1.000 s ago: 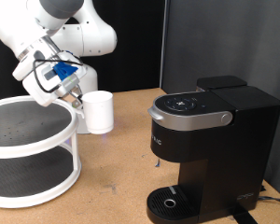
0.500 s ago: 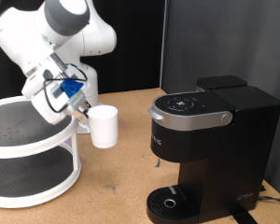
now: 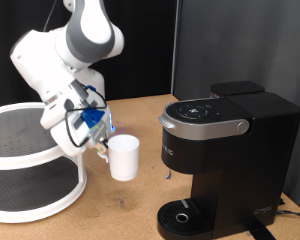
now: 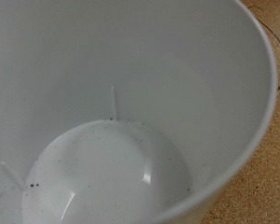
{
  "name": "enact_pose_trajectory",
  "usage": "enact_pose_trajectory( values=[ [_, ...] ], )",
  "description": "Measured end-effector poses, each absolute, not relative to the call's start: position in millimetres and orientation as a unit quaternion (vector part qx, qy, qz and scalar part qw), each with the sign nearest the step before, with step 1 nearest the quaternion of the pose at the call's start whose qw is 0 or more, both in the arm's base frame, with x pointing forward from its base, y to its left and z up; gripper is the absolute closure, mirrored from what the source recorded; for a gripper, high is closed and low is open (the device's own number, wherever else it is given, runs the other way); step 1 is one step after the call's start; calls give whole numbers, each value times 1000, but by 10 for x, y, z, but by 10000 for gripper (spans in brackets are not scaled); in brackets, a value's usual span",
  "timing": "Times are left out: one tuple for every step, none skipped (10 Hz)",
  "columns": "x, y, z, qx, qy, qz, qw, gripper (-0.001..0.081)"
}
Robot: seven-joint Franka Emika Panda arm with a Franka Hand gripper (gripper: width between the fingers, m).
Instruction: Make a cup of coffee with the keurig machine
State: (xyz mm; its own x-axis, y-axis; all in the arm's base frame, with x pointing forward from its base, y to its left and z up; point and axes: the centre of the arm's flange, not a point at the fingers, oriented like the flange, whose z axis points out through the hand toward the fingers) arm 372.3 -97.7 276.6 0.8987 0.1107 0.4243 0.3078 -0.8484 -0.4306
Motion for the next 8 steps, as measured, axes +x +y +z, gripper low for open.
enact_pose_trajectory(
  values=[
    [3768, -936, 2675, -943, -110, -192, 248, 735],
    [3810, -896, 2592, -944, -111, -189, 245, 735],
    [3847, -862, 2515, -945, -112, -186, 244, 735],
    [3878, -828, 2449, -945, -113, -186, 244, 735],
    [3904, -799, 2394, -944, -115, -187, 245, 735],
    [3925, -766, 2346, -944, -114, -189, 247, 735],
    [3947, -730, 2303, -943, -113, -188, 248, 735],
    [3977, -695, 2271, -943, -112, -190, 250, 735]
  ],
)
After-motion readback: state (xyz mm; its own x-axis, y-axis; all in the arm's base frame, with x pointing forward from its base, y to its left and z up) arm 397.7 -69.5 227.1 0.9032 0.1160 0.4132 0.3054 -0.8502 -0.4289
